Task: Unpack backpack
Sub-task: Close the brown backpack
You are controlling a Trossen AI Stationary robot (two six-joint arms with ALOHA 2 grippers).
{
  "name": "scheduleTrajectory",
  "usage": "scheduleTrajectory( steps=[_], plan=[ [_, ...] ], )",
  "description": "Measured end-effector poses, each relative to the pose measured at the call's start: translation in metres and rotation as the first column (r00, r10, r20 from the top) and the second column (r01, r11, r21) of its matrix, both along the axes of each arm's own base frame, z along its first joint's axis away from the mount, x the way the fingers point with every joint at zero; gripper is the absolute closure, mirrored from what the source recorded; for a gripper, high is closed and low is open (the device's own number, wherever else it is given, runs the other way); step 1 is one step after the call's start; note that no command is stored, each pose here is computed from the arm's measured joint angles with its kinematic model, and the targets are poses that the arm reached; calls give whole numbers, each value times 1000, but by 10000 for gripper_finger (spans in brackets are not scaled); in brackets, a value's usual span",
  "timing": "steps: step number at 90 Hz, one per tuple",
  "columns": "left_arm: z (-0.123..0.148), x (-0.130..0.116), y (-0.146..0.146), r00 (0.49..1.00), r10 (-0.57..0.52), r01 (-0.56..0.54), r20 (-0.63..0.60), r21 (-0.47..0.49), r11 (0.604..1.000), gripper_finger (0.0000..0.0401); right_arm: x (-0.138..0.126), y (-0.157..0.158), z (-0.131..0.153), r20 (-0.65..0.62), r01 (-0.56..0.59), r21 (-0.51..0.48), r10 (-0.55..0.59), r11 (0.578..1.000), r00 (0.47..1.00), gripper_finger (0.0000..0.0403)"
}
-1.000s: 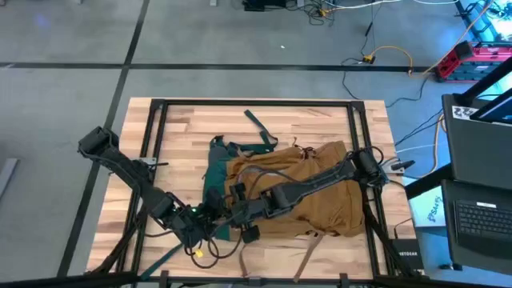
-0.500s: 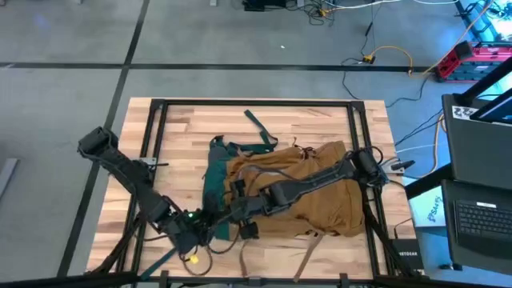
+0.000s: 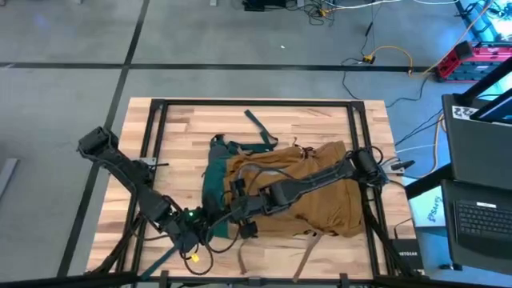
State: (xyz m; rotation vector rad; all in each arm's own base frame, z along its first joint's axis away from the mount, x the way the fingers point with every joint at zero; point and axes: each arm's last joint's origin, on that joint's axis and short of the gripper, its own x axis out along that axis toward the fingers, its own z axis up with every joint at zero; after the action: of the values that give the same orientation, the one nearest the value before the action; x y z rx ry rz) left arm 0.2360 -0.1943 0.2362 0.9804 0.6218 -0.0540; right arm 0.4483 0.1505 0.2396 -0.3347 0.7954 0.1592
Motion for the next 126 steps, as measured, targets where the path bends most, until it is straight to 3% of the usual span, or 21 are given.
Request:
scheduleTrajectory(
  steps=[72,126],
  plan=[
    [-3,1,7,999,9,-6,-37,77,997,353,-1,1,0,-6,-5,6,5,1000,1000,403],
    [-4,8,19,996,85,-83,-40,41,996,354,-1,1,-1,-12,-4,5,4,1000,1000,403]
  ],
)
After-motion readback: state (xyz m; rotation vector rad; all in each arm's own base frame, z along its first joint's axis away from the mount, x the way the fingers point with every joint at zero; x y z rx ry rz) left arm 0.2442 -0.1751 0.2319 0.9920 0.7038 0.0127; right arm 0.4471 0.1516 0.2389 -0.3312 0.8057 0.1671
